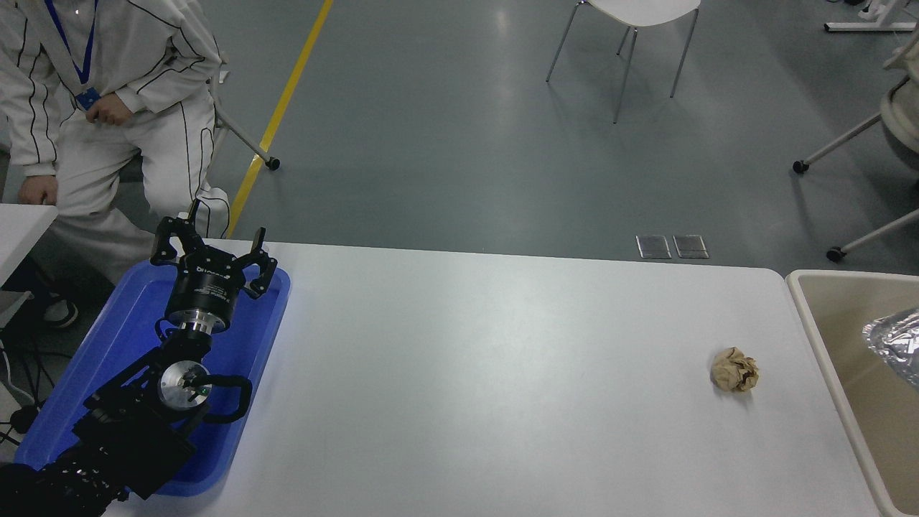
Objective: Pick up foil plate and place in dustbin
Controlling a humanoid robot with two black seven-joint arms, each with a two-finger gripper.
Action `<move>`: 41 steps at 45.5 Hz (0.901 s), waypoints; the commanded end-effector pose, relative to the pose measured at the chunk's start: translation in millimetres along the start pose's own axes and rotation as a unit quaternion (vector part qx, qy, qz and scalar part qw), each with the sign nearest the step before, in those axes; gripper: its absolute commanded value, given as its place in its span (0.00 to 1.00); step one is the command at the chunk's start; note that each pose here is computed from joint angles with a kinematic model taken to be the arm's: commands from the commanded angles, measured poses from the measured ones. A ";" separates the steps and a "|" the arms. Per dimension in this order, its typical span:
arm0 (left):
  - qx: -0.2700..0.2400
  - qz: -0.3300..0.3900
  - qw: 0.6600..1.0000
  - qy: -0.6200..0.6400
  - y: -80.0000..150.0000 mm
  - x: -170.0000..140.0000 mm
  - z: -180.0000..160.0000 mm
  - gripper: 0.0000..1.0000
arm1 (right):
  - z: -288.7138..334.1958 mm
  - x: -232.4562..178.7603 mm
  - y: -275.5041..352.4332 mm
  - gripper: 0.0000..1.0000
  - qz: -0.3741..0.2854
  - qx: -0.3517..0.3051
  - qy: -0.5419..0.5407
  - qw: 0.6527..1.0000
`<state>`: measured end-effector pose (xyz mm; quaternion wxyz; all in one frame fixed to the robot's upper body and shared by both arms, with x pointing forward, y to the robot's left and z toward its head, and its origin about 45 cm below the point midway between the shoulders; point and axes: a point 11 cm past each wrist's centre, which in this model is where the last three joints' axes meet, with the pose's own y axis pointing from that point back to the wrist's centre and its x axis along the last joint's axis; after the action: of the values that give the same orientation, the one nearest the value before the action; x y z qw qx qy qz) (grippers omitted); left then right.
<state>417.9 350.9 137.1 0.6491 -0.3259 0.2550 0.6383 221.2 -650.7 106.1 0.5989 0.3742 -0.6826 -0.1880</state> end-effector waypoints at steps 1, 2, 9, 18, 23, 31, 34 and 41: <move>0.000 0.000 1.000 0.000 0.0 -0.3 -0.6 1.00 | 2.4 -15.0 -2.2 0.00 0.026 -0.024 -0.019 0.999; 0.000 0.000 1.000 0.000 0.0 0.0 0.1 1.00 | 2.1 -15.8 -2.3 0.00 0.026 -0.024 -0.019 0.999; 0.000 0.000 1.000 0.000 0.0 -0.3 -0.6 1.00 | 1.0 -15.8 -2.1 0.00 0.025 -0.023 -0.023 0.999; 0.000 0.000 1.000 0.001 0.0 -0.3 -0.6 1.00 | -1.0 -14.4 -1.8 0.00 0.027 -0.019 -0.020 0.999; 0.000 0.000 1.000 0.000 0.0 0.0 0.1 1.00 | 1.2 -12.5 -2.1 0.31 0.032 -0.020 -0.013 0.999; 0.000 0.000 1.000 0.000 0.0 0.0 0.1 1.00 | 0.3 -3.3 -1.1 0.74 0.070 -0.017 -0.005 0.997; 0.000 0.000 1.000 0.000 0.0 -0.3 -0.6 1.00 | -0.9 -2.2 -0.7 0.81 0.079 -0.016 0.001 0.997; 0.000 0.000 1.000 0.000 0.0 0.0 0.1 1.00 | -5.6 -4.8 -0.2 0.91 0.076 -0.012 0.002 0.997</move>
<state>417.9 350.8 137.1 0.6491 -0.3260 0.2551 0.6382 222.0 -647.7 101.9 0.6133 0.3188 -0.7042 -0.1625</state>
